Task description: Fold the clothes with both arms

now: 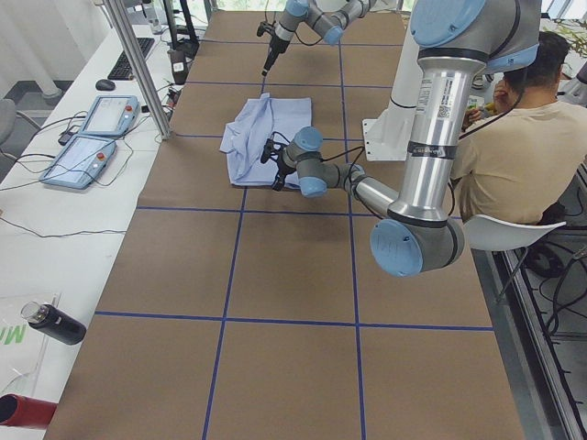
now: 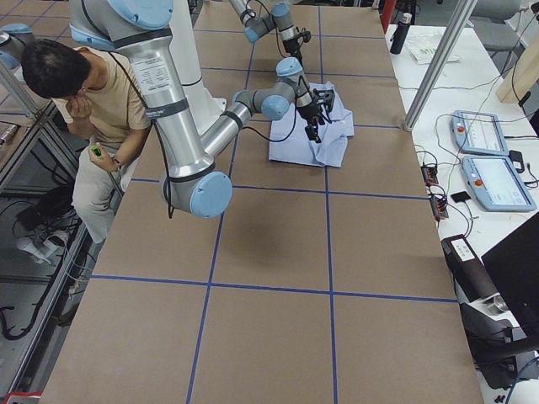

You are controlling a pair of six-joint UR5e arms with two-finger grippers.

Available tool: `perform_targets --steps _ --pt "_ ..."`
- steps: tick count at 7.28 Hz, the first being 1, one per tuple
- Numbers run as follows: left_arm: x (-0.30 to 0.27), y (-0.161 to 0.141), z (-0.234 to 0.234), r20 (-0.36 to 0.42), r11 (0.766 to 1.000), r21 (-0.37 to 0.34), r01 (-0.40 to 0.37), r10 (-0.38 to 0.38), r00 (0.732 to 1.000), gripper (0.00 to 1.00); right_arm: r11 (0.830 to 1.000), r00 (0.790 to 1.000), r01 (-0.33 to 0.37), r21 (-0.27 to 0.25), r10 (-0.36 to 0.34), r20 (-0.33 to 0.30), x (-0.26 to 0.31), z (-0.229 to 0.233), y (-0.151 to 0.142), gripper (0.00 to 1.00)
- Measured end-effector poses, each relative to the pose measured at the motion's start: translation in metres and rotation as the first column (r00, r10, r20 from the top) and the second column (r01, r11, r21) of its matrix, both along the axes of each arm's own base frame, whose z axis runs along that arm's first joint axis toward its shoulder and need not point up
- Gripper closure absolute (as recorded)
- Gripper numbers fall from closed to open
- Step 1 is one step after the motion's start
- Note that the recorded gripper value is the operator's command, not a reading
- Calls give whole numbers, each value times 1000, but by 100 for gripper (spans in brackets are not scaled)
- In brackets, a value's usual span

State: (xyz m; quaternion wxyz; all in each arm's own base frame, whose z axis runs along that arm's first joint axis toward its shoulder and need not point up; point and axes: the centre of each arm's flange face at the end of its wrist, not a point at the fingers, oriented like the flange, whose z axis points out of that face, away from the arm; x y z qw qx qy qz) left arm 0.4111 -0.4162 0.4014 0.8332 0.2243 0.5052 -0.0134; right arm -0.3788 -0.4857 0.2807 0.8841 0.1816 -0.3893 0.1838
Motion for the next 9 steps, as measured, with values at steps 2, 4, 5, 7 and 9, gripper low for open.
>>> perform_targets --steps 2,4,5,7,9 --pt "24 25 2 -10 999 -26 -18 18 1000 36 1000 1000 0 0 0 0 0 0 0 0" --pt "41 44 2 -20 998 -50 -31 30 999 36 1000 1000 0 1 0 -1 0 1 0 0" --pt "44 48 4 -19 998 -55 -35 34 999 45 1000 1000 0 0 0 -1 0 1 0 0" --pt "43 52 10 -10 998 -61 -35 34 999 100 1000 1000 0 0 0 0 0 0 0 0" --pt "35 57 20 4 997 -68 -35 35 999 100 1000 1000 0 2 0 2 1 -1 1 0"
